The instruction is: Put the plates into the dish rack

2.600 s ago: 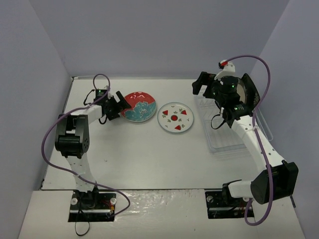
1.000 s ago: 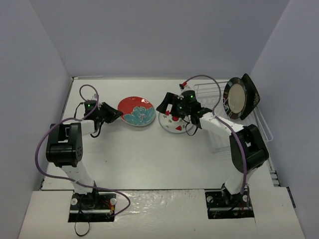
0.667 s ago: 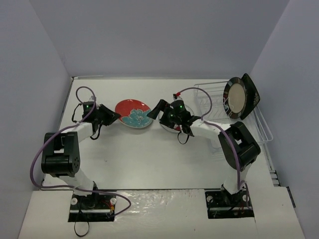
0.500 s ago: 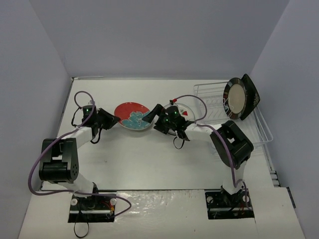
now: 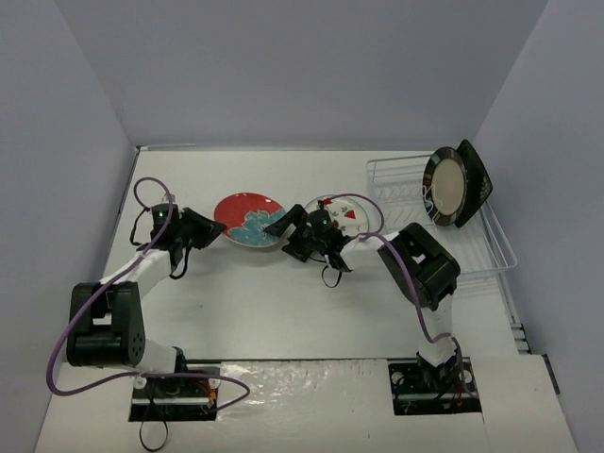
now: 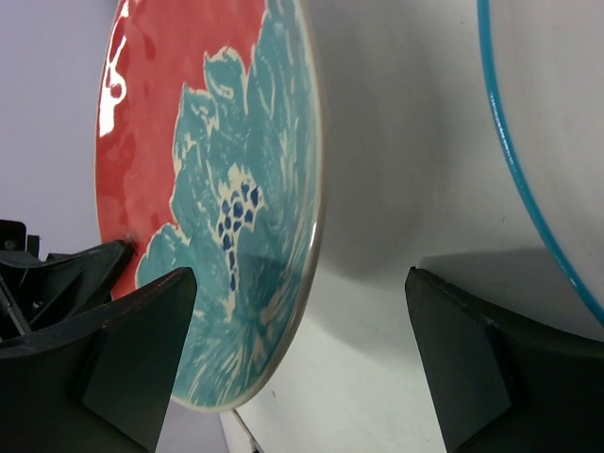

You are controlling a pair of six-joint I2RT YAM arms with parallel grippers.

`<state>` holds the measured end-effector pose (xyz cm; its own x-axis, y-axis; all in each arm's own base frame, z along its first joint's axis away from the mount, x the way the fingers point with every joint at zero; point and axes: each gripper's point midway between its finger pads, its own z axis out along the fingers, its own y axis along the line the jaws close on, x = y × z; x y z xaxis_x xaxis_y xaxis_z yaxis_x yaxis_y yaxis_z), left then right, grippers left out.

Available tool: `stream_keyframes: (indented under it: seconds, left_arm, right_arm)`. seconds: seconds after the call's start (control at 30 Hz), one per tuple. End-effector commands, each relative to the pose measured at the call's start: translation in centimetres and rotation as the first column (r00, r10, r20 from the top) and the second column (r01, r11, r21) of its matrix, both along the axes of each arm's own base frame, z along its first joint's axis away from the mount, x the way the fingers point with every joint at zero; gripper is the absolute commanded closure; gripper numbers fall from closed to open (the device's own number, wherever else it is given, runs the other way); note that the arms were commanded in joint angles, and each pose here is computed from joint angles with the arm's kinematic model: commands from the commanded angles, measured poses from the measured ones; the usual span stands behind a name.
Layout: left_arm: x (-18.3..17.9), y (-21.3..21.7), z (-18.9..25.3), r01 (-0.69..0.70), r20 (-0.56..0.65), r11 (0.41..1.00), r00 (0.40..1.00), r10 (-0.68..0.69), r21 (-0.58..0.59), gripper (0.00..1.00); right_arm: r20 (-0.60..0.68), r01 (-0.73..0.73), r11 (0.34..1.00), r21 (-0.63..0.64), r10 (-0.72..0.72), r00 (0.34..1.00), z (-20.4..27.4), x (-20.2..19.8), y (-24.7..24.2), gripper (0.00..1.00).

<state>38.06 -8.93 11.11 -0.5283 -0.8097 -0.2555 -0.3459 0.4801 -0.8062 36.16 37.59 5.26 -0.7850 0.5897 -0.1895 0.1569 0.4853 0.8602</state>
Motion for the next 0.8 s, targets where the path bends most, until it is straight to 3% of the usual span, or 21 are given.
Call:
stream_keyframes:
  seconds: [0.0,0.17,0.3,0.63,0.77]
  left_arm:
    - [1.3,-1.8,10.5,0.084,0.315,0.992,0.948,-0.051,-0.093,1.00]
    - [0.6,-2.0,11.6,0.102,0.347,0.991,0.936,-0.065,-0.089,1.00]
    - [0.1,-2.0,12.2,0.109,0.363,0.991,0.929,-0.073,-0.081,1.00]
    - [-0.6,-2.4,13.2,0.136,0.390,0.988,0.916,-0.096,-0.078,1.00]
    - [-0.9,-2.6,13.5,0.161,0.384,0.986,0.914,-0.129,-0.051,1.00]
  right_arm:
    - [0.102,0.029,0.992,0.120,-0.041,0.994,4.0,1.9,1.4,0.11]
    - [0.140,0.010,0.986,0.165,-0.033,0.990,5.6,2.4,2.1,0.20]
    - [0.188,-0.013,0.976,0.219,-0.030,0.982,7.7,2.5,2.4,0.38]
    - [0.319,-0.056,0.962,0.268,-0.034,0.947,12.8,2.4,2.4,1.00]
    - [0.392,-0.072,0.966,0.250,-0.033,0.919,14.9,2.5,2.0,1.00]
